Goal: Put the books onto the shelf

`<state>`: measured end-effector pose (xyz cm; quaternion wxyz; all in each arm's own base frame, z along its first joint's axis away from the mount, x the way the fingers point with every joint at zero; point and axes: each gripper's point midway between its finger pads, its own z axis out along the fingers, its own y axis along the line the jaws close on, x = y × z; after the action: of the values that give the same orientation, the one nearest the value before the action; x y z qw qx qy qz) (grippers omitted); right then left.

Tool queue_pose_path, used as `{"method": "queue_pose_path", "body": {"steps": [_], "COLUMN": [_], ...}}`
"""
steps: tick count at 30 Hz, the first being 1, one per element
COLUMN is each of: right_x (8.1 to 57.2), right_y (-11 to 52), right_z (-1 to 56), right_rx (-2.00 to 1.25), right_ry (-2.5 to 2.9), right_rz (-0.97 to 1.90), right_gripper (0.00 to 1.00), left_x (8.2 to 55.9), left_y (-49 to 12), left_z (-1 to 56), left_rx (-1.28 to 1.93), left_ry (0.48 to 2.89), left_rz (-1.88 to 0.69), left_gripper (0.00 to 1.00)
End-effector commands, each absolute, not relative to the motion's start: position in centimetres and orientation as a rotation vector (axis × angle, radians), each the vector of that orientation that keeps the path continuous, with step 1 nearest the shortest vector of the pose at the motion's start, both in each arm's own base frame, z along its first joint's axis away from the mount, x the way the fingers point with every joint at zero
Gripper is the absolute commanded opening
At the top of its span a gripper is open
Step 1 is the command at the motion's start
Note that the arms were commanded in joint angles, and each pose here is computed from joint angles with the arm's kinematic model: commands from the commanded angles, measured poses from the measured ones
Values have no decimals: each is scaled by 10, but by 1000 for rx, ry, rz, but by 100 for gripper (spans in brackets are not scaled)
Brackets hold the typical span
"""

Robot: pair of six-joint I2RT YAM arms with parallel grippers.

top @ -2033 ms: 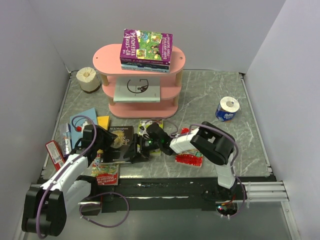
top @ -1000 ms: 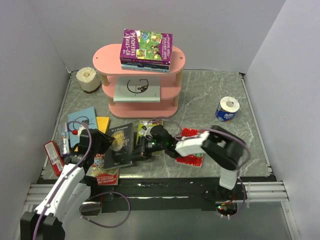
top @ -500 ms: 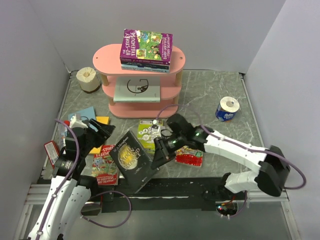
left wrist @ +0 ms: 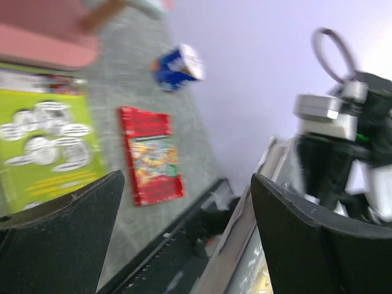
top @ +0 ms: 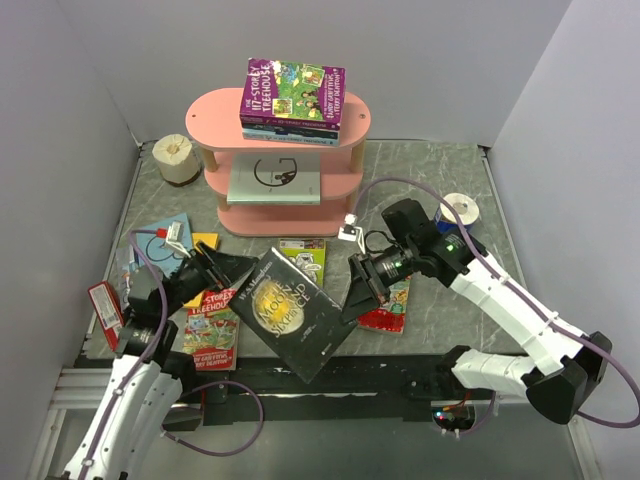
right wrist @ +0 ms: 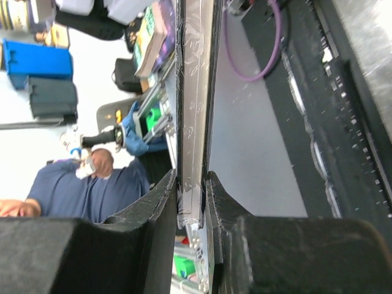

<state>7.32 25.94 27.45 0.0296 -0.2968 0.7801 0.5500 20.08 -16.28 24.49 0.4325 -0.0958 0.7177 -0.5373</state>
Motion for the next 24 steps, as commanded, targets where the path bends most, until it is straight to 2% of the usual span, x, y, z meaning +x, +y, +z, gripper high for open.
{"method": "queue_pose_path", "body": {"steps": [1, 14, 24], "right_x": [56, 39, 21], "right_y": [256, 248, 235], "right_z": [303, 322, 328], "right_rx": [-1068, -1118, -1123], "right_ry": [2187, 2012, 1933], "right_rz": [1861, 2031, 1994], "right_gripper": [0, 0, 0], "left_x": [161, 113, 143], "left_y": [-187, -188, -189], "left_z": [297, 310, 324], "left_rx": [95, 250, 219], "left_ry": [1562, 1330, 1385], "left_rz": [-1618, -1912, -1830], "left_gripper": [91, 93, 98]}}
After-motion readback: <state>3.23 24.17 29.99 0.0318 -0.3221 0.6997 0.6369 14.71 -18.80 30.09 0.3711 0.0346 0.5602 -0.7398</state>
